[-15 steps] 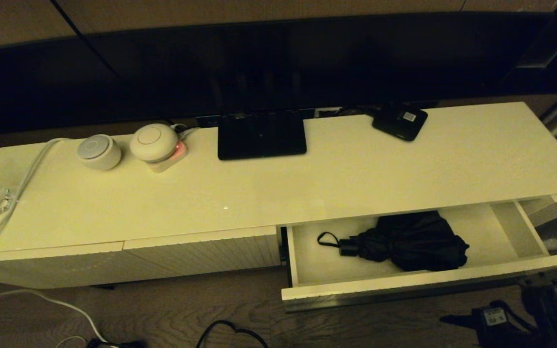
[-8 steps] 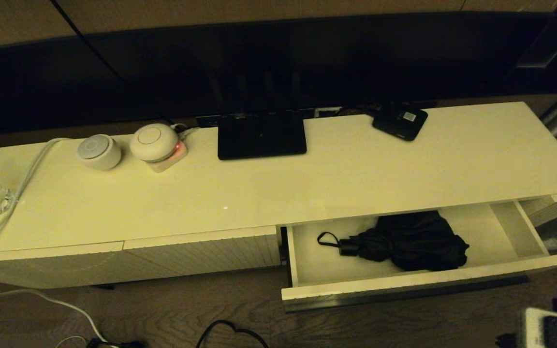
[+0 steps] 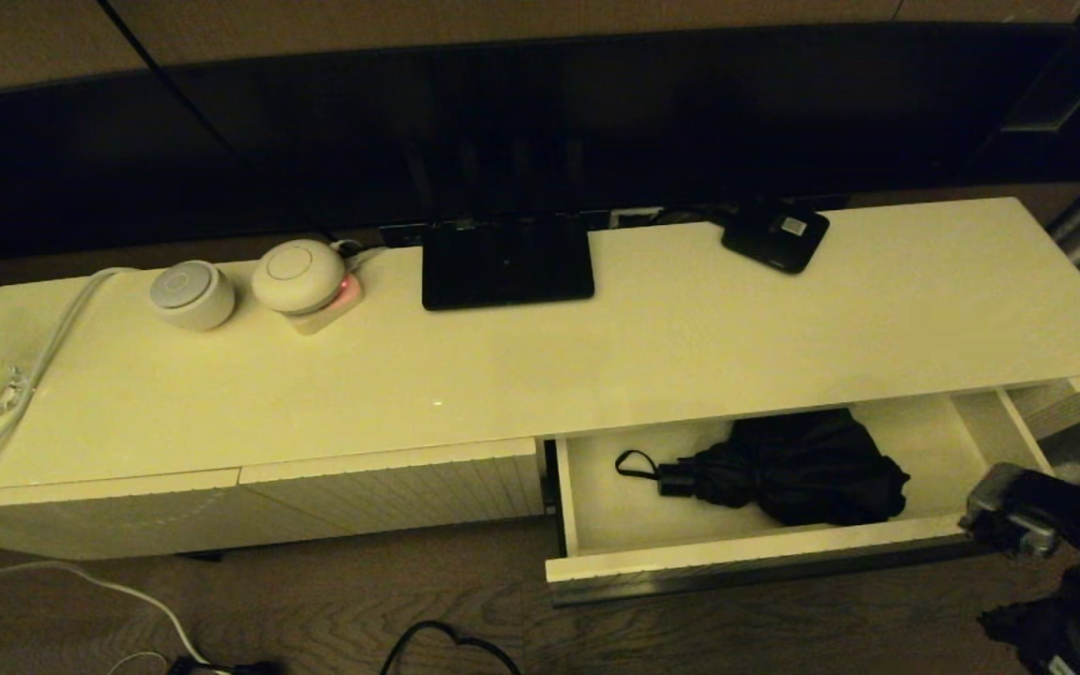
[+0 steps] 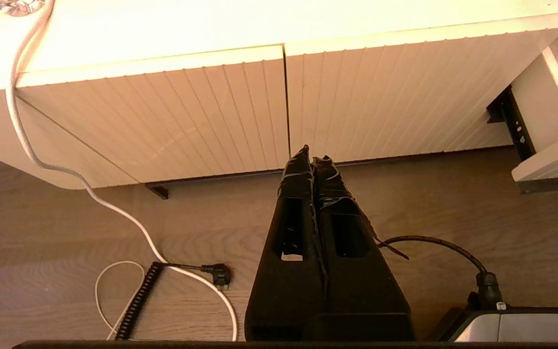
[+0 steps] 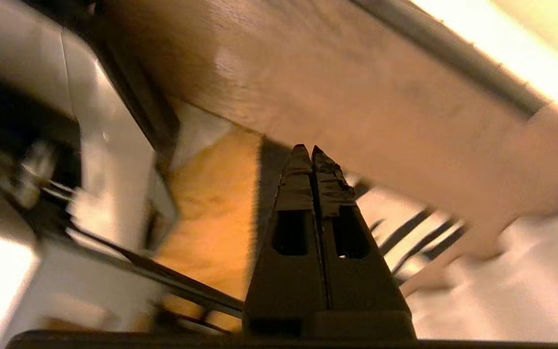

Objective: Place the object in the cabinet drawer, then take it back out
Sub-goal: Open the drawer

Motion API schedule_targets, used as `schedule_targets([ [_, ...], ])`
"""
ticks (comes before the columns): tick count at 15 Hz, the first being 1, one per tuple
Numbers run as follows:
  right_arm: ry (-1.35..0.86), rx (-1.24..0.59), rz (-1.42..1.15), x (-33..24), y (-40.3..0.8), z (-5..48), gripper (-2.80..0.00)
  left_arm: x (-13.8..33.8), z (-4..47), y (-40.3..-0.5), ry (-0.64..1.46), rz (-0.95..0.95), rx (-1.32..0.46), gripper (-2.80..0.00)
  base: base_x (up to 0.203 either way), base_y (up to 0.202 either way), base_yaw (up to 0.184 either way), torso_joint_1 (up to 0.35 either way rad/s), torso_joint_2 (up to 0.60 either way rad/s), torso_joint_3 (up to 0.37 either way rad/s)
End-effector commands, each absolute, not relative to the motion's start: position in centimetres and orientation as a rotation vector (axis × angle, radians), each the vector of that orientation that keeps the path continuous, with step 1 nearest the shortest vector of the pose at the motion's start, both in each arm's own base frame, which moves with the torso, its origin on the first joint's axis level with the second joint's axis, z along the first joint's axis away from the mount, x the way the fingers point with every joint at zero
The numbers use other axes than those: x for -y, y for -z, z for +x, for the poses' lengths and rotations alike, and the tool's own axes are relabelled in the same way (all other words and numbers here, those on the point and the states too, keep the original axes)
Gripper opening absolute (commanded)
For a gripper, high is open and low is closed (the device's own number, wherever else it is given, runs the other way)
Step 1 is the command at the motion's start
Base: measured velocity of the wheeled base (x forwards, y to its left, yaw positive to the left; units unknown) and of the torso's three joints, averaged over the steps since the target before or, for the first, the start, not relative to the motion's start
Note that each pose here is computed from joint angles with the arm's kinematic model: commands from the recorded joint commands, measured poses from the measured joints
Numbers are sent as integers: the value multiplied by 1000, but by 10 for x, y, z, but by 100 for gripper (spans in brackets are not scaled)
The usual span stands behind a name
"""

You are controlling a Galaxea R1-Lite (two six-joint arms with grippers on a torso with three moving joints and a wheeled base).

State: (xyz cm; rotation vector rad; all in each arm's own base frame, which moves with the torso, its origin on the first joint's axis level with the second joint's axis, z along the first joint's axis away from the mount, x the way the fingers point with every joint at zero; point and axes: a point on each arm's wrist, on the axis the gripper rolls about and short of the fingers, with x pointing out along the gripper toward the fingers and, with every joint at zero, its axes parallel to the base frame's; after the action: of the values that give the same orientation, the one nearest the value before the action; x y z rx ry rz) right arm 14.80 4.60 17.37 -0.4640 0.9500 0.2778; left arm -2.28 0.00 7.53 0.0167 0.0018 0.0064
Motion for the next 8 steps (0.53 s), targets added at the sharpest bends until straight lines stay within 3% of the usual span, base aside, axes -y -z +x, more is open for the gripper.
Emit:
schedule_targets([
  [1, -200, -1051, -344, -64, -158, 180, -280, 0, -23, -74, -8, 17, -5, -280, 0, 0, 0, 0, 0, 0],
  [8, -96, -971, -224, -92, -162, 232, -280, 0, -23, -74, -8, 17, -5, -280, 0, 0, 0, 0, 0, 0],
])
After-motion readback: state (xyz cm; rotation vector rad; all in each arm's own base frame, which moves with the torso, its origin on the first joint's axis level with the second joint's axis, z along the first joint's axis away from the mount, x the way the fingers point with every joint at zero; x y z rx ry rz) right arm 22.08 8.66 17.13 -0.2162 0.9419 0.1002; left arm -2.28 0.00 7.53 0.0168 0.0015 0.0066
